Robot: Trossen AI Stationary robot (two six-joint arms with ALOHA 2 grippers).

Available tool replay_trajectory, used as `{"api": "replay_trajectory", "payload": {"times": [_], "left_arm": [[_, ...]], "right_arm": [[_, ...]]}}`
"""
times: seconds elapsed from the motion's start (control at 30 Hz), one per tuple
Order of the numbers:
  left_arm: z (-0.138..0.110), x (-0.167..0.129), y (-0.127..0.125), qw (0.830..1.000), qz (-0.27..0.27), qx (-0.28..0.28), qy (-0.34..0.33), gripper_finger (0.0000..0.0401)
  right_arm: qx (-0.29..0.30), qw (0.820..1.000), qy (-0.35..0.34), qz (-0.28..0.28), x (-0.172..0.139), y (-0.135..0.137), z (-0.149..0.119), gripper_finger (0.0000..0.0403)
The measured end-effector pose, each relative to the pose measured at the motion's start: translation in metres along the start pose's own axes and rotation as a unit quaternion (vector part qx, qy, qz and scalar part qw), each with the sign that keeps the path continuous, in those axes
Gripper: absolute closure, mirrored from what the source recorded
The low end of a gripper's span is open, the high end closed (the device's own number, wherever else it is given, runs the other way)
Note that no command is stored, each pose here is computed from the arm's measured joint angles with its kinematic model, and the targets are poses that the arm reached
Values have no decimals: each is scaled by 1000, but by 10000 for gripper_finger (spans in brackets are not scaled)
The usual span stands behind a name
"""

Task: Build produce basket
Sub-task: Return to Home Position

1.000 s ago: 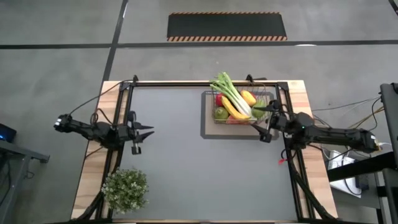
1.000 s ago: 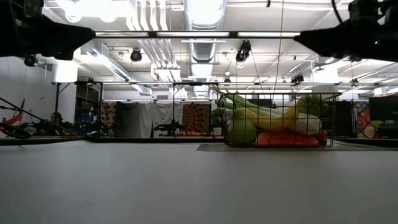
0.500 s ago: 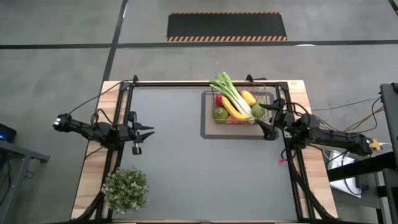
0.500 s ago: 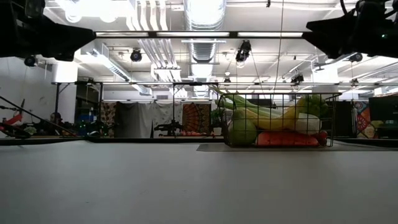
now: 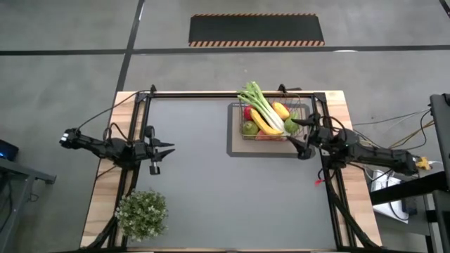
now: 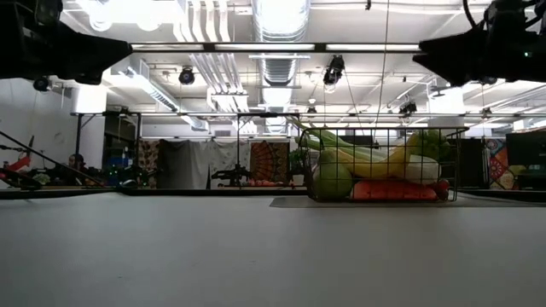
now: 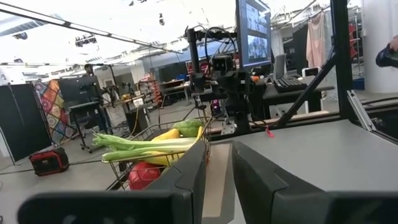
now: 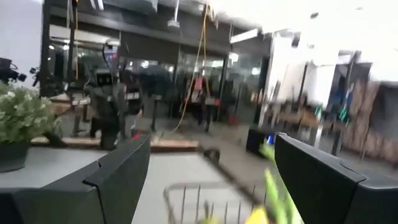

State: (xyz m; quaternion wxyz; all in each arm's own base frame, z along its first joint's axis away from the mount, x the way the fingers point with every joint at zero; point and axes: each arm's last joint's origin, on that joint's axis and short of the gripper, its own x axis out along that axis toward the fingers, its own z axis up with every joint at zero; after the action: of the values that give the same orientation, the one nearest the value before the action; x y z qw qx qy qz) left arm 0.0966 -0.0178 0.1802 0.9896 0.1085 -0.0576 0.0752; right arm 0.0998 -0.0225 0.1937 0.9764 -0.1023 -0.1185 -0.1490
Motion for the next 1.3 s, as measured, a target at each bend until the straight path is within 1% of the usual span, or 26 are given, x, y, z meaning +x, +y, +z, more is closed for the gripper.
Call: {"api": "replay_trajectory", "payload": {"times": [0.07,0.17,0.27,0.37,0.43,0.7,0.93,1.3], "left_arm": [[0,0,0,1000,0,0,0,341],[0,0,0,1000,0,0,1,341],[0,0,0,1000,1,1,2,341],[-1,1,0,1000,0,2,4,341],[-1,1,-1,1000,0,2,5,341],[-1,1,-1,1000,-1,2,5,341],[-1,1,-1,1000,-2,3,6,341],[-2,1,-1,1000,-2,5,9,341]], "right_arm": [[22,999,37,4,-4,1,-7,78],[24,993,112,12,-11,2,-21,78],[14,993,115,21,-11,3,-22,78],[-18,992,109,59,-12,7,-21,78],[-25,991,107,69,-12,9,-21,78],[-14,990,105,96,-13,14,-21,78],[20,989,107,97,-13,15,-21,78],[9,989,113,97,-11,15,-21,78]]}}
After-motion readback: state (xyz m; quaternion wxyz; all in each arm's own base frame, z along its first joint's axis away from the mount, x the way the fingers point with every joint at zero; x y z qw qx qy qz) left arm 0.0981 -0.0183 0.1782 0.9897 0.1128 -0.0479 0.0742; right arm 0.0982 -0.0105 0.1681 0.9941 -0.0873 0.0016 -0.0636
